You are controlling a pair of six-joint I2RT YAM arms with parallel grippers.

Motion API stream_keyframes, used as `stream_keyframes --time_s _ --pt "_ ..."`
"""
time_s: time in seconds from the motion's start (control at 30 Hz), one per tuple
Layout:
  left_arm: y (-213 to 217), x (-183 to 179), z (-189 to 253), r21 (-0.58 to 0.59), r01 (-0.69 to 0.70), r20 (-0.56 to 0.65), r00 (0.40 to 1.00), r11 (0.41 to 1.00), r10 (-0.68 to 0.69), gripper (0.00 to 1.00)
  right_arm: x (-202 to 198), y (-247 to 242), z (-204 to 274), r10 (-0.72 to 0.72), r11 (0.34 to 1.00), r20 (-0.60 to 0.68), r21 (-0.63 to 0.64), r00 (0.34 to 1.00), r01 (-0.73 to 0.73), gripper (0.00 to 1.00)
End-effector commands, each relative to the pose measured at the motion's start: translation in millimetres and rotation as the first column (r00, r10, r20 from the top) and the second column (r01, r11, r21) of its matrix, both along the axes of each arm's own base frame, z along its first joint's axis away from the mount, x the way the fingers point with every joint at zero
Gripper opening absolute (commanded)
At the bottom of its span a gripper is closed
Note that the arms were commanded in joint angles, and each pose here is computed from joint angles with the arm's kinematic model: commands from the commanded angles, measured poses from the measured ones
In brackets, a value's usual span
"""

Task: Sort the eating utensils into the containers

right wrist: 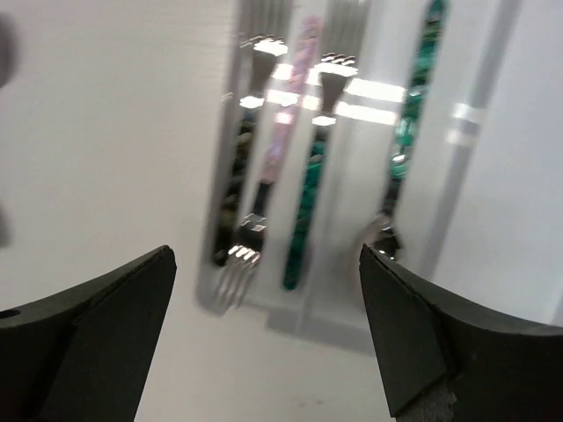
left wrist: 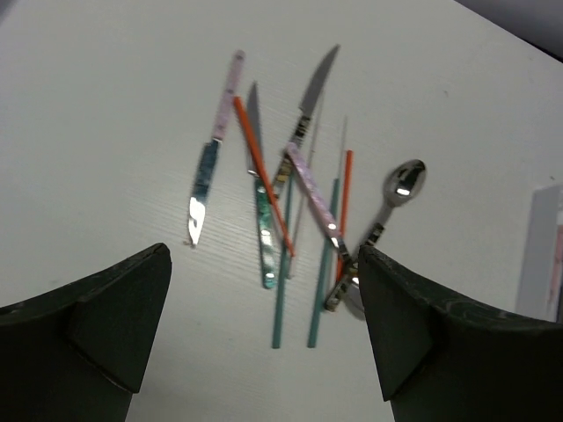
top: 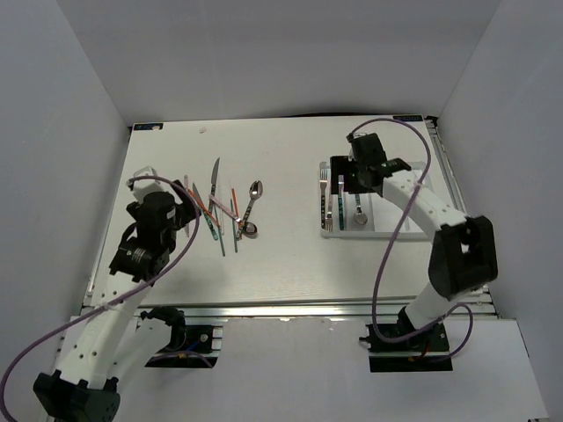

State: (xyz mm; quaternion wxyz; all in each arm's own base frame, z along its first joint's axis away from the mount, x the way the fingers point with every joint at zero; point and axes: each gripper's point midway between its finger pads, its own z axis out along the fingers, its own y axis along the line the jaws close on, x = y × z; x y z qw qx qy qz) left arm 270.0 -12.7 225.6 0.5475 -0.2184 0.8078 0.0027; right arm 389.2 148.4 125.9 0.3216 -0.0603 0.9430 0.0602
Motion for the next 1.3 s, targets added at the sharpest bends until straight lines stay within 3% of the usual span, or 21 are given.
stream_keyframes --time_s 0.0,0.13,0.37,0.6,0.97,1.1,1.27 --pt "-53 35 14 -0.154 0.182 0.085 0.982 0.971 -0.17 0.95 -27 43 36 0.135 0.958 0.085 0.242 0.987 -0.152 0.89" --pt "-91 74 -35 -0.191 0.246 -0.057 0.964 0.95 -0.261 0.9 -49 56 52 0.182 0.912 0.132 0.349 0.974 -0.217 0.89" --pt "-141 125 -88 -0.135 0.356 -0.253 0.89 0.925 -0.379 0.76 -71 55 35 0.2 0.903 0.097 0.369 0.975 -0.222 0.86" --pt "-159 132 -139 -0.041 0.416 -0.43 0.813 0.908 -0.392 0.61 -79 51 14 0.198 0.914 0.059 0.348 0.979 -0.206 0.85" --pt "-174 125 -188 -0.042 0.476 -0.538 0.731 0.879 -0.421 0.55 -86 51 3 0.216 0.911 0.045 0.35 0.975 -0.218 0.86" --pt "-171 117 -200 -0.028 0.474 -0.57 0.716 0.88 -0.404 0.49 -87 52 3 0.221 0.909 0.048 0.352 0.974 -0.224 0.86" --pt "-173 113 -202 -0.03 0.481 -0.57 0.712 0.876 -0.41 0.35 -87 52 5 0.216 0.908 0.053 0.356 0.975 -0.221 0.86"
